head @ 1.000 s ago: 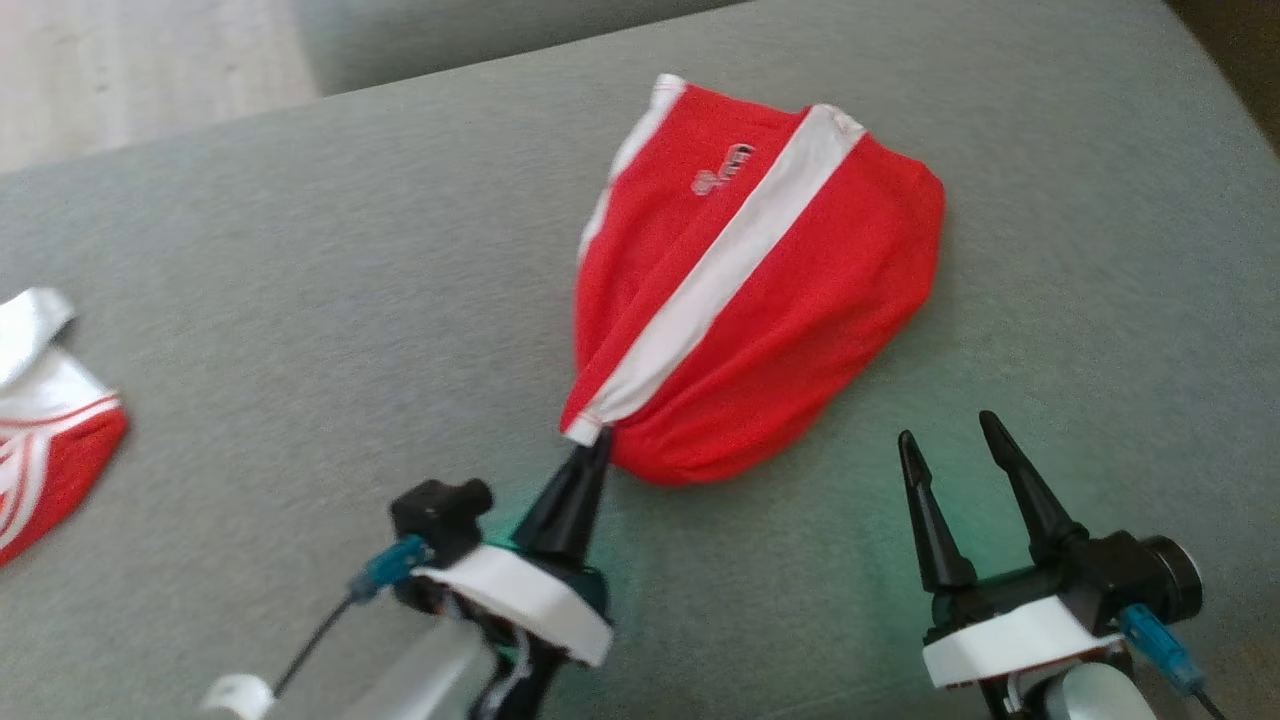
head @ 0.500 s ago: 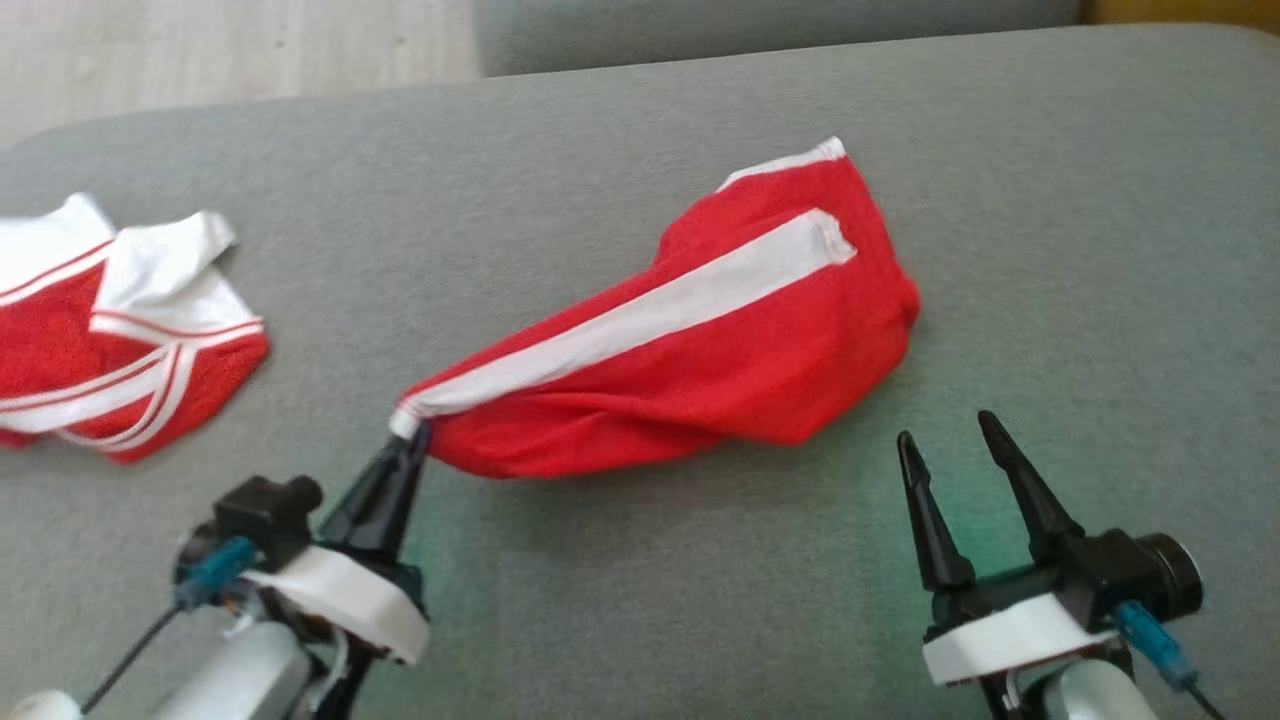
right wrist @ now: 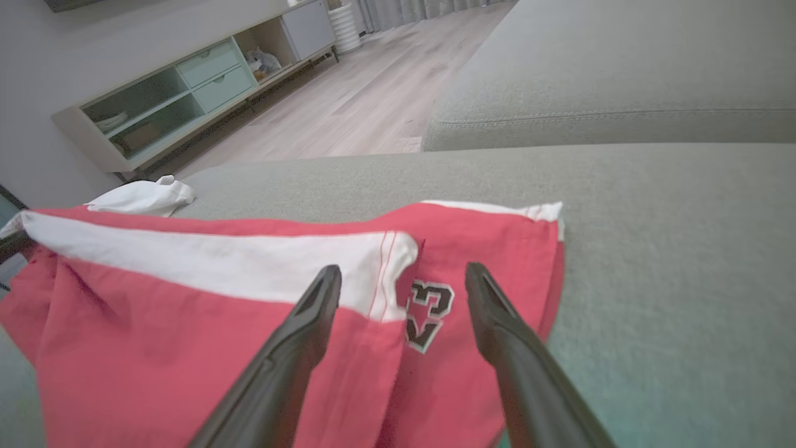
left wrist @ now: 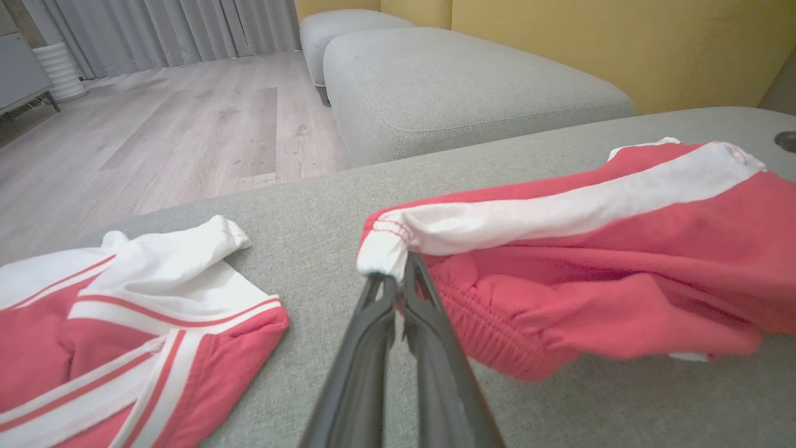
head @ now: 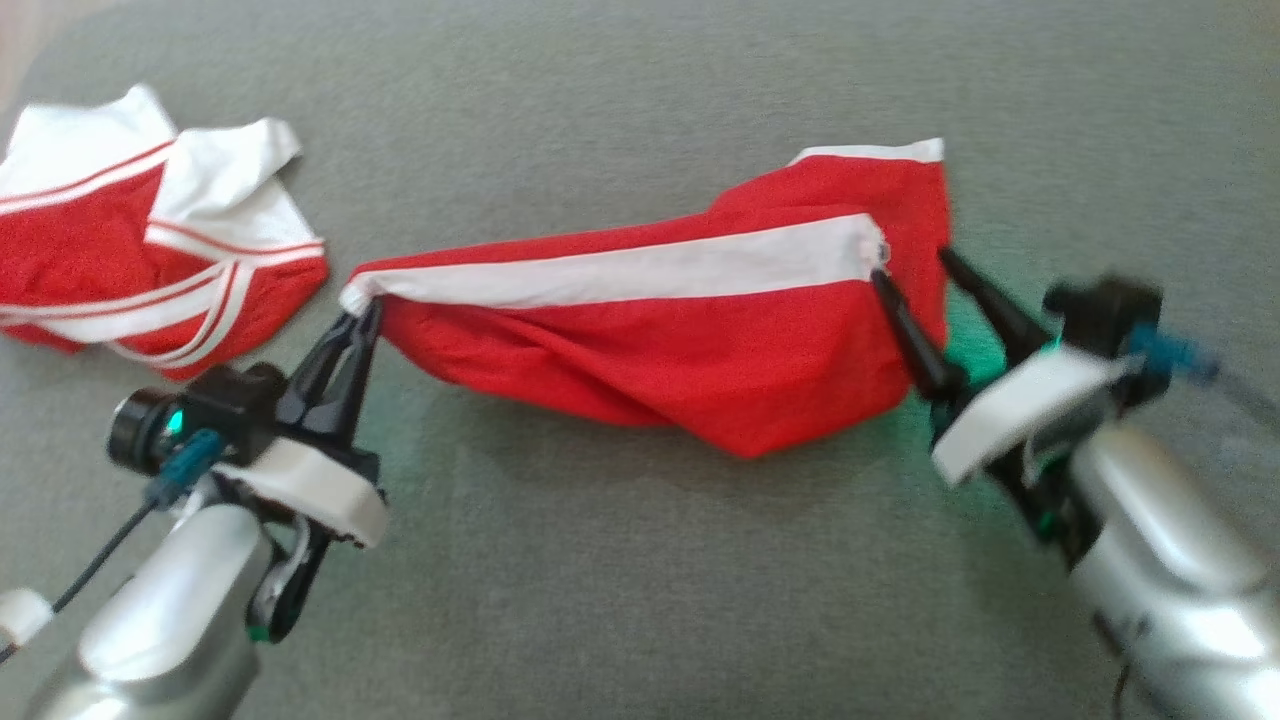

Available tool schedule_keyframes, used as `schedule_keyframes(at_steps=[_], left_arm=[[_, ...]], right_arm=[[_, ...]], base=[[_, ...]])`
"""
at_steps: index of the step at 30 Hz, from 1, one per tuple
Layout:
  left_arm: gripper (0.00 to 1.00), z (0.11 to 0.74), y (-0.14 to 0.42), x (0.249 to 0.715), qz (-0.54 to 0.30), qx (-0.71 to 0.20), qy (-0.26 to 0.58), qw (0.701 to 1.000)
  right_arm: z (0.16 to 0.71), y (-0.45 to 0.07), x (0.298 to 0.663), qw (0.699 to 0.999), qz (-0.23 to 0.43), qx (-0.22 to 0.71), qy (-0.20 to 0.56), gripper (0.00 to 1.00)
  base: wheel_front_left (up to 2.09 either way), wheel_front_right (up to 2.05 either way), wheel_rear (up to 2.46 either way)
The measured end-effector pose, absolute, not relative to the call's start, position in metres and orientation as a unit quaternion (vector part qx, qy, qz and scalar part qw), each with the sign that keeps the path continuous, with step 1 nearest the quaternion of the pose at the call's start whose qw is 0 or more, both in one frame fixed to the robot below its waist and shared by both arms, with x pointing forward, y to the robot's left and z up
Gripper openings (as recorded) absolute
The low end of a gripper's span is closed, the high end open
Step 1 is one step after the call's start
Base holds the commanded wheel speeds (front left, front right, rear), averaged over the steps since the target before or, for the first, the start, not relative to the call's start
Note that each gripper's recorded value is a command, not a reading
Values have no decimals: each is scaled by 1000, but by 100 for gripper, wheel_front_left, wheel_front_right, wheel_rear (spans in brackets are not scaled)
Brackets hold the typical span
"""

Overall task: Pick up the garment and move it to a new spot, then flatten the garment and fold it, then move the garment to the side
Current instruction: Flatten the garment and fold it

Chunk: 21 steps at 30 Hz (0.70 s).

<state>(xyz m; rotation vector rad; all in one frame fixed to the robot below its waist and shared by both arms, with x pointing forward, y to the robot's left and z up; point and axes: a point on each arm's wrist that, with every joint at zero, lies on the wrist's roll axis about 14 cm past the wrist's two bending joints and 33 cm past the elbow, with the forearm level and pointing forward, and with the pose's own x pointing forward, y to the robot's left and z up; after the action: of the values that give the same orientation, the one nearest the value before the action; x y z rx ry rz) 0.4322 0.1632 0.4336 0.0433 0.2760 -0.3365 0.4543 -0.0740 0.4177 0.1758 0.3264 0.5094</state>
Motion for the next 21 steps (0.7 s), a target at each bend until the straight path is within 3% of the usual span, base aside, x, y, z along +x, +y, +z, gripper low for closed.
schedule_keyframes(at_steps=[4,9,10,11,13,21], left_arm=[[0,428,164,430,-166,20,143,976],[0,431,166,431,-163,21,139,977],[0,432,167,431,-161,21,138,977],[0,432,168,430,-159,21,138,977],[0,433,169,430,-160,21,136,978],[0,434,162,435,-175,22,129,976]], right_arm=[[415,-62,473,929,284,95,217,100],[396,-51,467,902,303,111,285,100],[393,-48,464,898,308,113,294,85],[393,-46,463,896,311,117,296,50],[398,-41,465,898,316,122,281,0],[429,-48,481,917,318,124,208,0]], base=[[0,0,0],[0,0,0],[0,0,0],[0,0,0],[0,0,0],[0,0,0]])
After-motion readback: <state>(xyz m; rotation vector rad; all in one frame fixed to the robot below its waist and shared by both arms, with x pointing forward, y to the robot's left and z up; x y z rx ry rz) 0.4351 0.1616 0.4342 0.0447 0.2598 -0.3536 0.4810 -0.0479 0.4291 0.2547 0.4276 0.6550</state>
